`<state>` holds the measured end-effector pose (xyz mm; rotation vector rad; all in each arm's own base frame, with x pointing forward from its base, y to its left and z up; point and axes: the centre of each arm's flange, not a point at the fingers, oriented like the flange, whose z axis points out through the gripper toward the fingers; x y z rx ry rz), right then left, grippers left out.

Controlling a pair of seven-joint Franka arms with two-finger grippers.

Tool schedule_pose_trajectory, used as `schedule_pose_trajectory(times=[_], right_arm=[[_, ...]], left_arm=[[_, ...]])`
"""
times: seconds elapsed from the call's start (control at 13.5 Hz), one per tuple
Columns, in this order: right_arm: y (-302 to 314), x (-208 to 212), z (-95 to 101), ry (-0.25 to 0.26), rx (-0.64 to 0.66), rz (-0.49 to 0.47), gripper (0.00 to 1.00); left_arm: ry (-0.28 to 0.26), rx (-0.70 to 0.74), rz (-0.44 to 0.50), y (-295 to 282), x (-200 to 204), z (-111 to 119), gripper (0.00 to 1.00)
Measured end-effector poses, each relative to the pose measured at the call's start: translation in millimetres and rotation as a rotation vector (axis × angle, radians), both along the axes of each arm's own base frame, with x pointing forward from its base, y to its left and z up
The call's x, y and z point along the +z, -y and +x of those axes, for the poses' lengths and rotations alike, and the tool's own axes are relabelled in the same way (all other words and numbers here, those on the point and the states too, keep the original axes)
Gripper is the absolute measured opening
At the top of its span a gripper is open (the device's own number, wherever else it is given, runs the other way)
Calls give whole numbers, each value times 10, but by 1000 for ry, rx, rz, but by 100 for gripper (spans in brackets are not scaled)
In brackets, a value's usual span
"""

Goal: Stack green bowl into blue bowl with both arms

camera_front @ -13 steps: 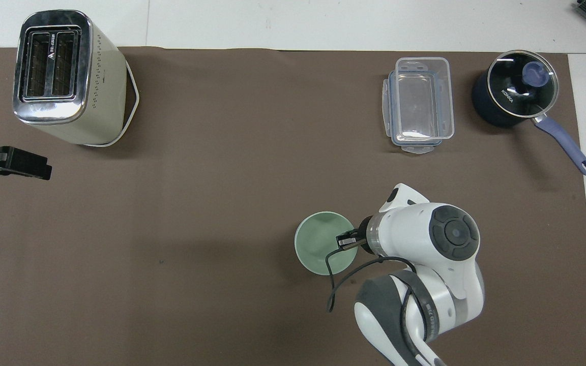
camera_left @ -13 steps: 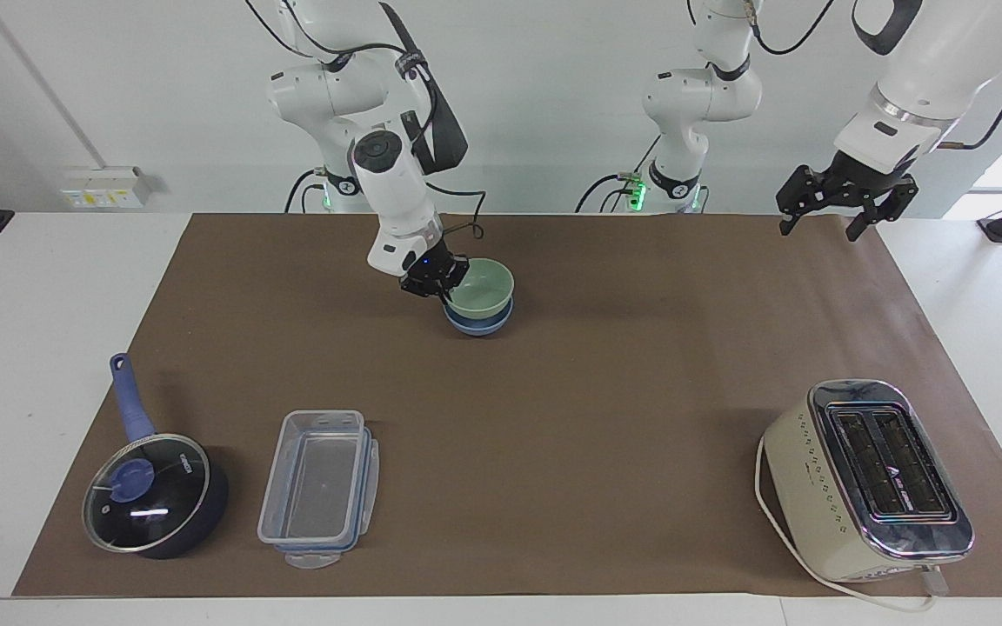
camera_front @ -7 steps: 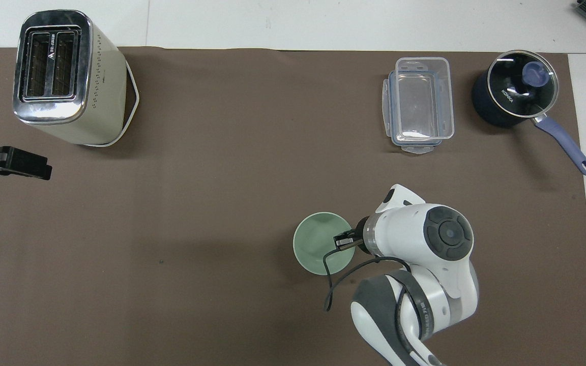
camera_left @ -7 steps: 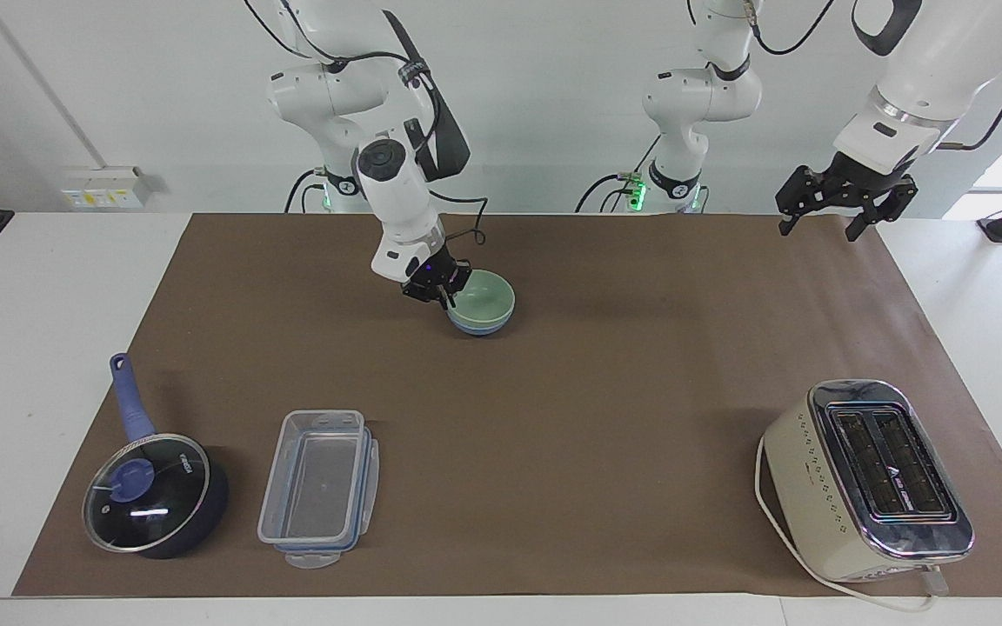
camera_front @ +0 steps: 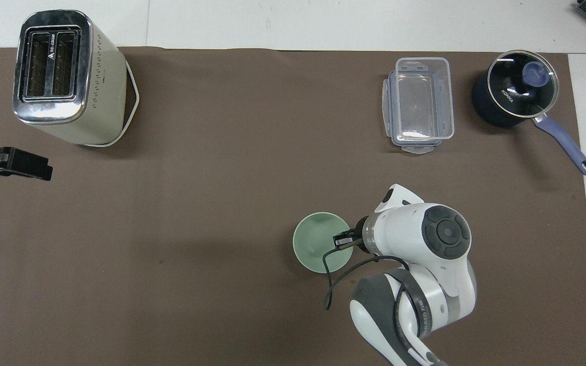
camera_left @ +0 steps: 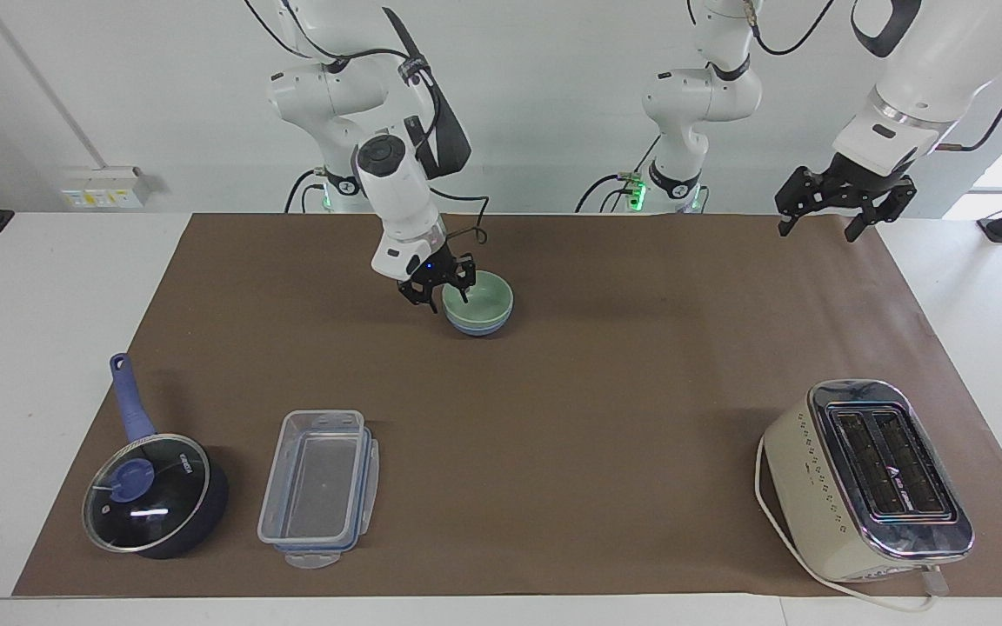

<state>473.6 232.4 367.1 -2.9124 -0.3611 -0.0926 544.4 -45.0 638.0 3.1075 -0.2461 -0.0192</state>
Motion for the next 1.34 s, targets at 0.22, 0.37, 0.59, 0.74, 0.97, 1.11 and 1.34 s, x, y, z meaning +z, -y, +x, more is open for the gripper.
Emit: schedule_pose_trajectory(times=[0.22,0.37,0.59,0.74,0.97,1.11,1.34], right_arm=[[305,370,214,-32,-52,2,100],[745,695,402,-43,-116,-17,100],[970,1146,540,-24,-248,-91,100],[824,1357,546,-9,-305,-114,100],[827,1776,580,-2,-334,-122,100],[954,2110,600,-1,-354,-120,100],[1134,2487,592,13,-384,-113,100]], left_arm=[[0,0,0,0,1,-1,100],[0,0,0,0,2,-1,100],[1,0,0,0,3,-2,100],[1,0,0,0,6,-4,100],[2,0,0,0,10,-6,100],[2,0,0,0,10,-6,100],[2,-2,0,8,13,-8,100]])
